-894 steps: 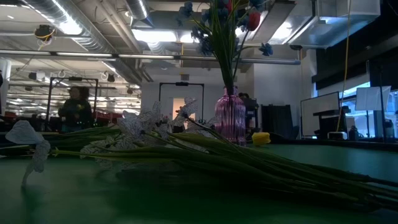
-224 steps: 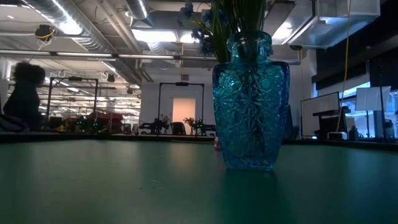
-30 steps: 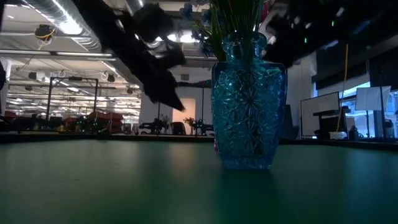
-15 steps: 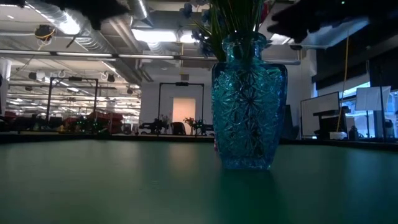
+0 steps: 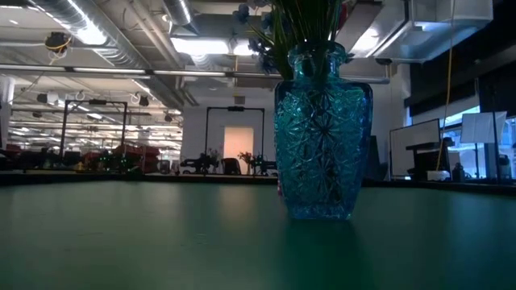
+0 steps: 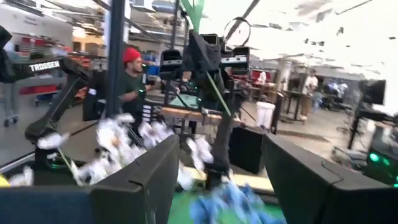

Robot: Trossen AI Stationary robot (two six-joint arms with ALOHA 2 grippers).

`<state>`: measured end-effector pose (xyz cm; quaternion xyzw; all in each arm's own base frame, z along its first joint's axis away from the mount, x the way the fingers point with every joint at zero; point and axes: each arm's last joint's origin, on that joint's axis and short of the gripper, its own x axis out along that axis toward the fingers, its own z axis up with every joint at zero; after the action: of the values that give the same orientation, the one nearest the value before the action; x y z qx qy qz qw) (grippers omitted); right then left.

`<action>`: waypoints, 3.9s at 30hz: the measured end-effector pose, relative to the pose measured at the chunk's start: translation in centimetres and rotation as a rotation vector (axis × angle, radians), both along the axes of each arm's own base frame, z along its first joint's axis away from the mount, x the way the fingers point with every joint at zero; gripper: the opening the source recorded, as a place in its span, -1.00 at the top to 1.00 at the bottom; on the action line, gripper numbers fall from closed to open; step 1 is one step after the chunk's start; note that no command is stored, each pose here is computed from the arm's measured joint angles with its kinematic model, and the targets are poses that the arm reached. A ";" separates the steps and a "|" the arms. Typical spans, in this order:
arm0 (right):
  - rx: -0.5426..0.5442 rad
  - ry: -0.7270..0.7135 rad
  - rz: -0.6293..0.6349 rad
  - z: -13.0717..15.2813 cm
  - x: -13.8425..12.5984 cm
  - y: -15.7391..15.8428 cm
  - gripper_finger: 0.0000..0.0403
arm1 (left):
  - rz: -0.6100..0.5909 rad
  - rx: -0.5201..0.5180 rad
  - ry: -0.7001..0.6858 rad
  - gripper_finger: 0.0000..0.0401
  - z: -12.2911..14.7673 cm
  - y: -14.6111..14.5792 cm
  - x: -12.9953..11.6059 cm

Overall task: Sort flowers into vase by color
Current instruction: Put the yellow flower into the blue vase

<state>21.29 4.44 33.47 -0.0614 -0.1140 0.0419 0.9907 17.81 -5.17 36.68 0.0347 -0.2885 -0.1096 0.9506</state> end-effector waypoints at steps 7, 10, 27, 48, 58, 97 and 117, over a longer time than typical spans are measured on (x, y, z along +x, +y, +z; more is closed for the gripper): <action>-0.097 -0.042 0.163 1.5 0.4 3.9 -0.13 | -0.200 0.085 0.015 1.00 0.5 -6.7 5.1; -0.125 -0.027 0.202 1.1 0.2 6.0 -0.13 | -0.255 0.124 0.028 1.00 0.0 -9.9 6.1; -0.067 0.023 0.248 -3.1 -1.2 18.7 -0.13 | -0.404 0.065 0.022 1.00 -4.2 -20.7 8.6; -0.163 0.009 -0.069 -6.2 7.0 29.7 -0.13 | -0.084 0.069 0.287 1.00 -14.9 -21.5 15.5; -0.183 -0.017 -0.171 -4.7 9.8 32.2 -0.13 | -0.061 0.127 0.362 1.00 -14.2 -23.1 16.8; -0.186 0.263 -0.587 -3.0 1.3 34.0 0.97 | 0.155 0.317 0.634 0.26 -10.5 -25.2 10.2; 0.078 0.151 -0.409 -4.5 3.1 23.9 0.98 | 0.185 0.258 0.797 0.38 -12.1 -24.0 10.8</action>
<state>24.39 28.34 28.99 -0.0415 -0.0264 -0.1598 0.9859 28.61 -29.17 24.54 0.1339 0.1215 -0.0639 0.9814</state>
